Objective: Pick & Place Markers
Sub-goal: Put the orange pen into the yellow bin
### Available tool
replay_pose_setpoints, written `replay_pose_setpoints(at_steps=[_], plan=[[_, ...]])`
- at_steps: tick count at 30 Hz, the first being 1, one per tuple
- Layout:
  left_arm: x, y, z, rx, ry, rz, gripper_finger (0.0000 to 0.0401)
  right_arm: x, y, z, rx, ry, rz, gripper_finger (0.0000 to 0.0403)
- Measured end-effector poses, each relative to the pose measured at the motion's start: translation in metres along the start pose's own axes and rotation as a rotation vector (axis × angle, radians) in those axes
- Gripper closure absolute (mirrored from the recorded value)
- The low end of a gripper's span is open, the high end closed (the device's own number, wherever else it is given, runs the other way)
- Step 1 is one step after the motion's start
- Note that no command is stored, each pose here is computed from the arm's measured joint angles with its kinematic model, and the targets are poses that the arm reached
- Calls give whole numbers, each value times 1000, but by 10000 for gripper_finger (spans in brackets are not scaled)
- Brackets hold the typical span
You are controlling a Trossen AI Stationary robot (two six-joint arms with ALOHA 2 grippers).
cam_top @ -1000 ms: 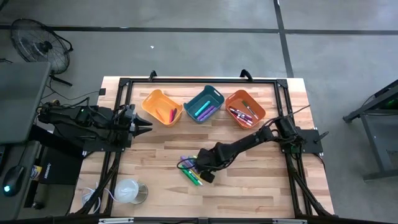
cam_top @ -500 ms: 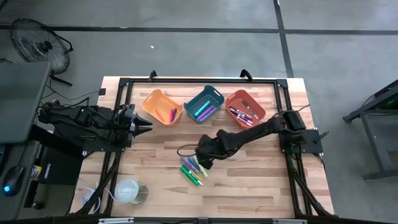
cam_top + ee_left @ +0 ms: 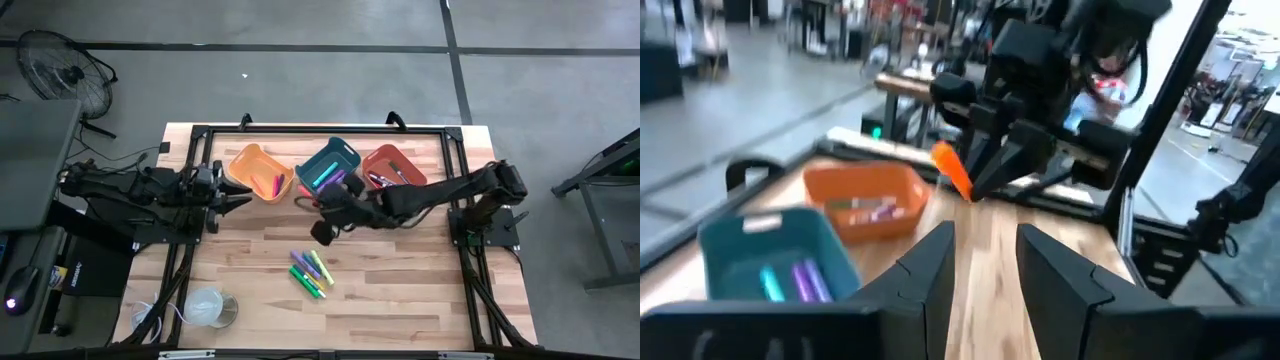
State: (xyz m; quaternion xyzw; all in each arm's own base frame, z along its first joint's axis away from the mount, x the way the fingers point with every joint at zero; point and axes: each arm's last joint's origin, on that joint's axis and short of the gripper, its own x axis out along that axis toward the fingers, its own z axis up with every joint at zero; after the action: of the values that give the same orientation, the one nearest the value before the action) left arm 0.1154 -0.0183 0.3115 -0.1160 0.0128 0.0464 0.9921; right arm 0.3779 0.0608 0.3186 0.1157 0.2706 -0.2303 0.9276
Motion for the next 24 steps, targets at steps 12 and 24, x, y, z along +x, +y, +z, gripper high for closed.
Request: replay_pose_setpoints(at_steps=[12,24], plan=[[30,-18,17,133,-209,-147,276,-32,-1,41,-77,-282,136,384],[68,-26,15,61,-331,-21,181,-38,4,53,-155,-378,284,384]])
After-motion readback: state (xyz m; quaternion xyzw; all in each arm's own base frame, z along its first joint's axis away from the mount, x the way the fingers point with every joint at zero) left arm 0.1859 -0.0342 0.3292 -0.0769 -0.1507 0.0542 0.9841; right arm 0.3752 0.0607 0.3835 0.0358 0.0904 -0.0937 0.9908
